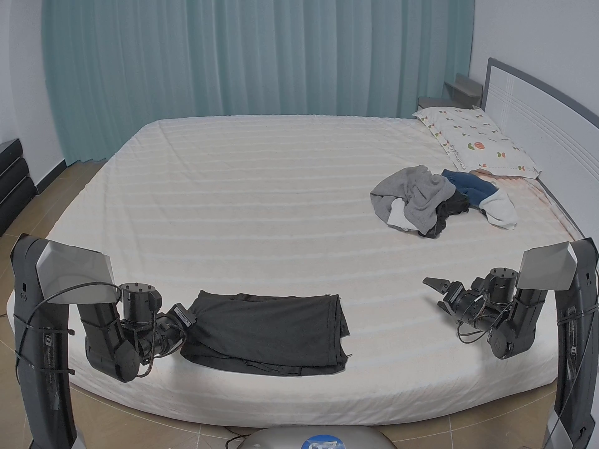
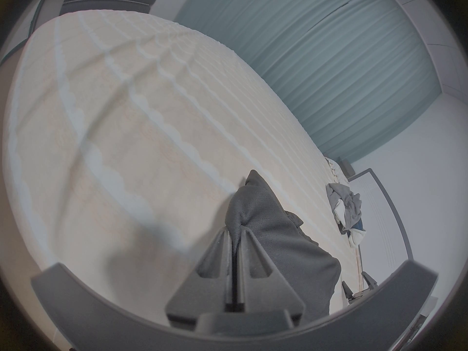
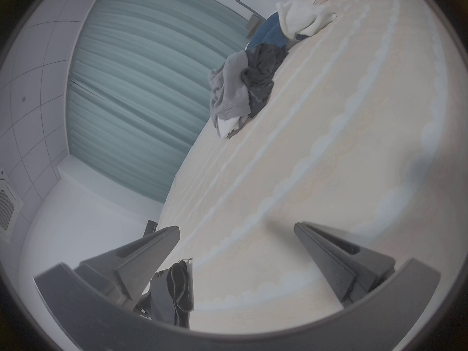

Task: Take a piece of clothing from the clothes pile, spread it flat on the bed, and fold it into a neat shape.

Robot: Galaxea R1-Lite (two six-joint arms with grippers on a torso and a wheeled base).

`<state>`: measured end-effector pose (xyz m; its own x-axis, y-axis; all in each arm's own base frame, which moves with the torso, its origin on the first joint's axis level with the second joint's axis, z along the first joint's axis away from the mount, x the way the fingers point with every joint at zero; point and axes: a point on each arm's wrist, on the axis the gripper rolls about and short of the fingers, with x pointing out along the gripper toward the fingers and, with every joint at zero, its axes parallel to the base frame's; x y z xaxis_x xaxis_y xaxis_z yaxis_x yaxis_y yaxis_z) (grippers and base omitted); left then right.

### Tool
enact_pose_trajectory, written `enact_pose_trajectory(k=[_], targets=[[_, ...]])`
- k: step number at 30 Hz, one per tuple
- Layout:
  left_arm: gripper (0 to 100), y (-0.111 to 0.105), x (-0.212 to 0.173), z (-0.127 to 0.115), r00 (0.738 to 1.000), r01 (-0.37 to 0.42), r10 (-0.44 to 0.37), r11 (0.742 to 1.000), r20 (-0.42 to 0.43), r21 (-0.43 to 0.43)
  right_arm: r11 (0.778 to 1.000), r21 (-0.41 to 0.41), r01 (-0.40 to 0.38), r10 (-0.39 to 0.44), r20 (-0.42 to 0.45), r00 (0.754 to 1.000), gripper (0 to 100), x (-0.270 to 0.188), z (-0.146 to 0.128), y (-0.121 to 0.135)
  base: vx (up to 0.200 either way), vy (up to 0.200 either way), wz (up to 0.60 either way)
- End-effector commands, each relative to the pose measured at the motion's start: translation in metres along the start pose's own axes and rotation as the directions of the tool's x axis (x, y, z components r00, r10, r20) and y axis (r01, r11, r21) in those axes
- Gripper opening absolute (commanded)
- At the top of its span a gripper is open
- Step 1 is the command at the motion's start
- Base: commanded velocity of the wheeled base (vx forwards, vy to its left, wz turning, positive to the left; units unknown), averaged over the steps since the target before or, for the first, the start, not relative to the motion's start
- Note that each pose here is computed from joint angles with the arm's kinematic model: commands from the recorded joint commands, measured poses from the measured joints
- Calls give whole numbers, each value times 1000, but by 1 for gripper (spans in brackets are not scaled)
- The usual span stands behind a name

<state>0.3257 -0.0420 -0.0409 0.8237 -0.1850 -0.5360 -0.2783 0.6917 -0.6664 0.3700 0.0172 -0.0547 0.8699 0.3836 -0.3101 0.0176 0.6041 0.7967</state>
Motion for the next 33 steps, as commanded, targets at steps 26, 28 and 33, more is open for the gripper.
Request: enact_pose_trajectory(k=[26,28,33], targets=[[0,4,2,6,1000,-7,8,1000,17,-12,1000,1,1,-1,-1,1000,100,0,0,0,0,200,0],[0,4,2,6,1000,-7,8,1000,17,-12,1000,1,1,-1,-1,1000,100,0,0,0,0,200,0],[0,4,2,5,1000,-8,8,1000,15,-8,1000,1,1,-1,-1,1000,100,0,0,0,0,200,0]])
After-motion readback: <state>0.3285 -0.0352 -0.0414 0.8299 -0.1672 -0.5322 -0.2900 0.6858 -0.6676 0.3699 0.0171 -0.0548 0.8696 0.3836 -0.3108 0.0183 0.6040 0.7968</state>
